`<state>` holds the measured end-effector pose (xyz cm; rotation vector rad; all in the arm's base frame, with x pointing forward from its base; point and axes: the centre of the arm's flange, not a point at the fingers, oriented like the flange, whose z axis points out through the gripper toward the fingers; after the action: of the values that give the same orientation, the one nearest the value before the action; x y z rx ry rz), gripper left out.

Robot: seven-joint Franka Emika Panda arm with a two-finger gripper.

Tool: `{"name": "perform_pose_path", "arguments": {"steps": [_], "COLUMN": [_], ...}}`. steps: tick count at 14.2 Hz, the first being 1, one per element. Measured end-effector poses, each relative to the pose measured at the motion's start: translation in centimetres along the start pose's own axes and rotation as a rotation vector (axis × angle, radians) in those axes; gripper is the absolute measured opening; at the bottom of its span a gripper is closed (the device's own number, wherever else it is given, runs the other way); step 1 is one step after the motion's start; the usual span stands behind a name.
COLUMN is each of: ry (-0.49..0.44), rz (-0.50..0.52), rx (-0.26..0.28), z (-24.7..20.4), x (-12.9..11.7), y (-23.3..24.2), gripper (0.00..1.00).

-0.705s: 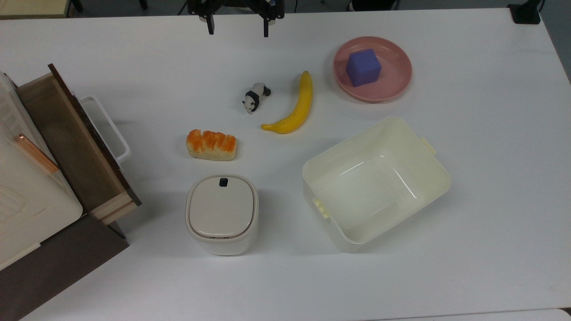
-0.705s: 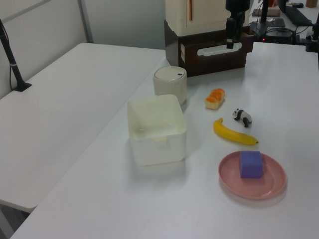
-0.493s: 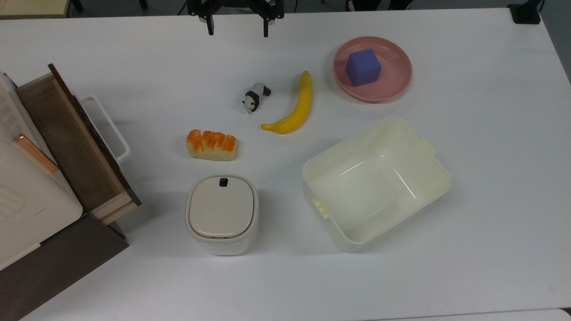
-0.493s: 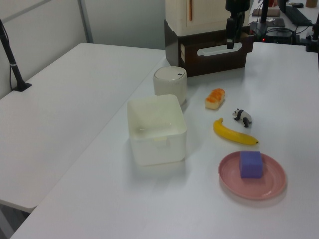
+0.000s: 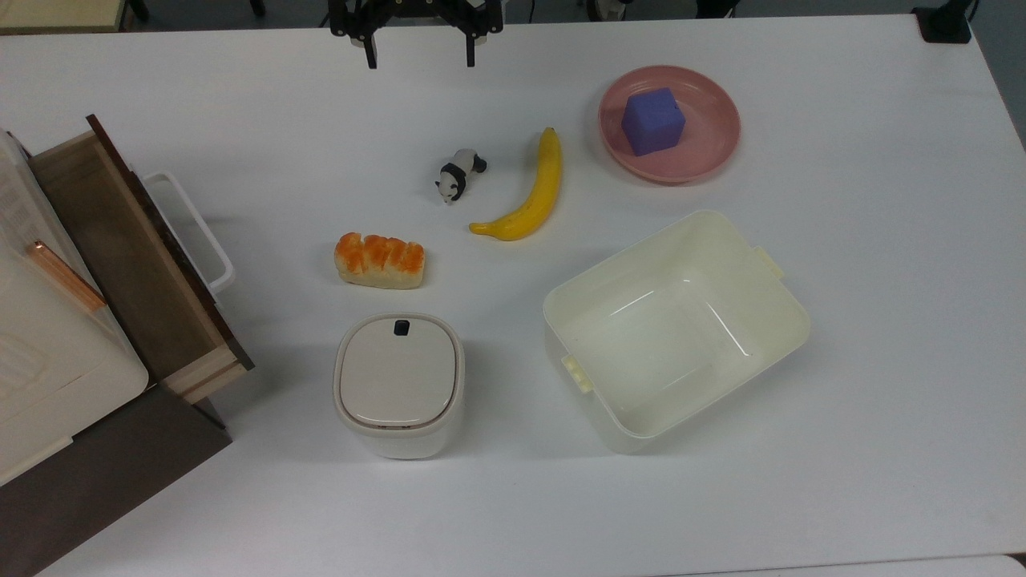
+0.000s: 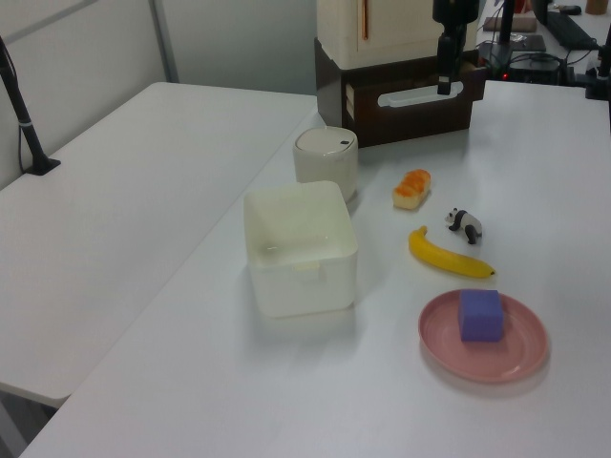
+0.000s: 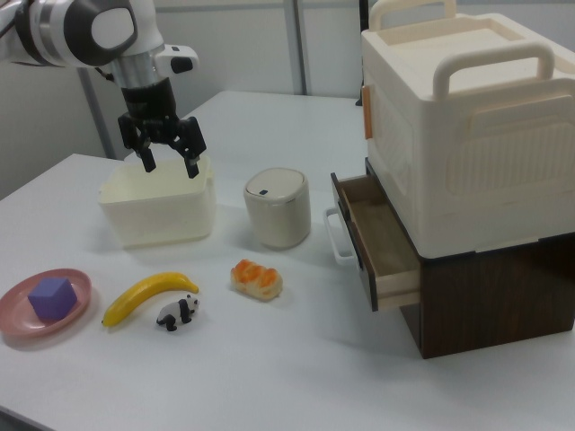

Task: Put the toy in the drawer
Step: 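Lower the gripper onto the panda toy and close on it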

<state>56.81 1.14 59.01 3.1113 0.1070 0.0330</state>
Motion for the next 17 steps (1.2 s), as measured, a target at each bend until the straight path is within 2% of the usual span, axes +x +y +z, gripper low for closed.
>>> {"name": "perform_pose_path", "arguments": {"steps": [6,9,10,12,17], "ry": [-0.125,-0.227,-0.269,-0.268,-0.201], "rz": [-0.028,0.009,0.051,0.139,0.256], "rx": [0.005,0.013,0.011,-0.001,-0.011], "z": [5.9,10.7,13.0,16.4,21.5], "x": [-1.1,-2.5,-3.3,-3.8,-4.2], "y": [0.2,1.2,1.2,0.8,0.2], "gripper": [1.00,1.00,1.00,1.00,1.00]}}
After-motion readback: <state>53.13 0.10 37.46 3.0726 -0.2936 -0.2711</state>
